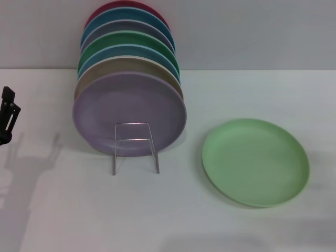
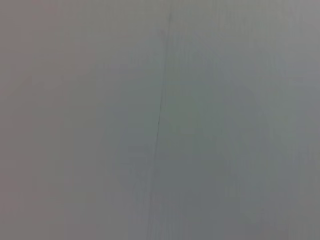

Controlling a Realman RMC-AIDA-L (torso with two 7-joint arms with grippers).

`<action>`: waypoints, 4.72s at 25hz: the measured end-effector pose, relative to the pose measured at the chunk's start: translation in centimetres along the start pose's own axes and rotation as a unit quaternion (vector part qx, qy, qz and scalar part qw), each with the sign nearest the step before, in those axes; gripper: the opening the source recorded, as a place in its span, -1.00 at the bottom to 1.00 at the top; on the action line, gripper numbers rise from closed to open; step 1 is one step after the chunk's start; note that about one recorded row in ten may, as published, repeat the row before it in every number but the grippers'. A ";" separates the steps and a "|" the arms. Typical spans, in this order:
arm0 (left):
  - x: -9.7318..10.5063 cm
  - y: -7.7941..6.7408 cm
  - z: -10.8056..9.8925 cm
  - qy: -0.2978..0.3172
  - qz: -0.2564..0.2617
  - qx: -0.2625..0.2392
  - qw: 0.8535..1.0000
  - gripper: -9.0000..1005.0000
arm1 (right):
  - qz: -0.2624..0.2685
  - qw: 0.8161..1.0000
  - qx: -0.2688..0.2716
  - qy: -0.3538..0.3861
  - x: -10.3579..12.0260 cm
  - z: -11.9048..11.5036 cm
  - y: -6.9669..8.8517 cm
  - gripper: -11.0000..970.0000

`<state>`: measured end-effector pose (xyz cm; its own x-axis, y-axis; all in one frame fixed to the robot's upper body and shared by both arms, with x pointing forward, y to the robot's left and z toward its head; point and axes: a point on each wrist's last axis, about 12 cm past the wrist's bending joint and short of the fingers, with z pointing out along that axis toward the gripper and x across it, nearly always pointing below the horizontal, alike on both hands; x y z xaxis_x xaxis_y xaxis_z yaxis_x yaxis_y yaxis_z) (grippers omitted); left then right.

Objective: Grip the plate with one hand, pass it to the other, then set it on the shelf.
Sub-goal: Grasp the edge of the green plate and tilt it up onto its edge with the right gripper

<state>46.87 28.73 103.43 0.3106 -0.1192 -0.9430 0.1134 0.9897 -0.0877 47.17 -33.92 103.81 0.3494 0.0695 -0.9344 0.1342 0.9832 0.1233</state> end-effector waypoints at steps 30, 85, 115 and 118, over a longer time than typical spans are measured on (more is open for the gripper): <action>-0.1 0.3 0.1 -0.001 0.009 -0.003 1.000 0.71 | -0.047 0.971 -0.054 0.228 -1.5 7.8 8.9 0.28; -0.1 -0.4 0.7 -0.009 -0.007 0.003 1.000 0.70 | -0.014 0.718 -0.202 0.666 -5.5 13.2 3.1 0.28; -0.2 0.0 0.5 -0.008 -0.002 -0.001 1.000 0.70 | -0.006 0.711 -0.204 0.672 -3.6 13.3 4.4 -0.15; -0.2 0.0 0.5 -0.008 -0.002 -0.001 1.000 0.70 | -0.005 0.712 -0.203 0.673 -3.5 13.2 4.4 -0.14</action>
<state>47.25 28.68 103.76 0.3261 -0.1249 -0.9371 0.1136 0.9892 -0.0923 58.81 -32.05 112.04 -0.8901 -0.1084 -0.4426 -0.2442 0.9335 0.2625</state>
